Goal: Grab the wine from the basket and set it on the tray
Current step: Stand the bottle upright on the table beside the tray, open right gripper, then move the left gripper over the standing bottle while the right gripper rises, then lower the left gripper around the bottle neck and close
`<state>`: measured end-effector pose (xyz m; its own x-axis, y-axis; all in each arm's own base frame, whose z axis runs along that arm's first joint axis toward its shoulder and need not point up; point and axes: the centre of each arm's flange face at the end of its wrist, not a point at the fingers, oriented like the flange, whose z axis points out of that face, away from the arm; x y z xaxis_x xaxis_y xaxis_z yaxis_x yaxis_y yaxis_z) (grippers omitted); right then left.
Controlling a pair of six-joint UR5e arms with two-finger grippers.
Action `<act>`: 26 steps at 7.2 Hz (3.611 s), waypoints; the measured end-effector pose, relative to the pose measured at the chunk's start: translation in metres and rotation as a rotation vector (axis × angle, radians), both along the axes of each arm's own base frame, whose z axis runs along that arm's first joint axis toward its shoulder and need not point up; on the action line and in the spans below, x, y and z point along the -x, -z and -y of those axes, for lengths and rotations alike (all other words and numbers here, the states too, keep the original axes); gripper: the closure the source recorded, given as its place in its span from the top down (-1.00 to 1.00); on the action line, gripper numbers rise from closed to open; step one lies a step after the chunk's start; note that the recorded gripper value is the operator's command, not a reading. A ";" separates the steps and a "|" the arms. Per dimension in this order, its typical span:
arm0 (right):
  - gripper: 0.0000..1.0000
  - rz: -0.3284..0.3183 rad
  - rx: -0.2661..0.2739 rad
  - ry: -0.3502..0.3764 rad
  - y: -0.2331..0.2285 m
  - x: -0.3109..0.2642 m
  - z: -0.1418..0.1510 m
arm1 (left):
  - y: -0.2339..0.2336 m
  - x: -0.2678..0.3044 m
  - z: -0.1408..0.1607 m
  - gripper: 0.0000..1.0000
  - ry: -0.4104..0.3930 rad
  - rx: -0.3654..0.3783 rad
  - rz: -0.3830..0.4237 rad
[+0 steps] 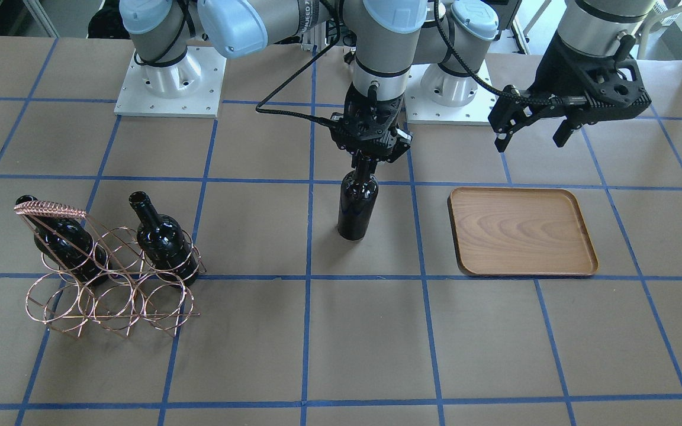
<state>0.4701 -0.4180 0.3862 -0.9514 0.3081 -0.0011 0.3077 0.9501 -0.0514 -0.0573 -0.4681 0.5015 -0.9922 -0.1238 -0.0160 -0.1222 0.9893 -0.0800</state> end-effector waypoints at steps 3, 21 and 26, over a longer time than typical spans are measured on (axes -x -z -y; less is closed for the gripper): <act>1.00 0.035 0.043 -0.032 -0.033 0.015 0.013 | 0.000 0.001 0.000 1.00 0.001 0.000 0.002; -0.36 -0.028 -0.074 -0.383 -0.133 0.314 0.055 | 0.120 0.229 -0.023 0.57 0.307 -0.160 -0.031; -1.00 -0.033 -0.097 -0.380 -0.133 0.314 0.050 | 0.131 0.232 -0.022 -0.31 0.312 -0.196 -0.057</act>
<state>0.1563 -0.4676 0.5188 -0.9967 -0.0694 0.0431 -0.0677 0.9969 0.0407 -0.2891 -0.4460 0.3706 -0.9818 0.1843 0.0467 0.1885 0.9756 0.1127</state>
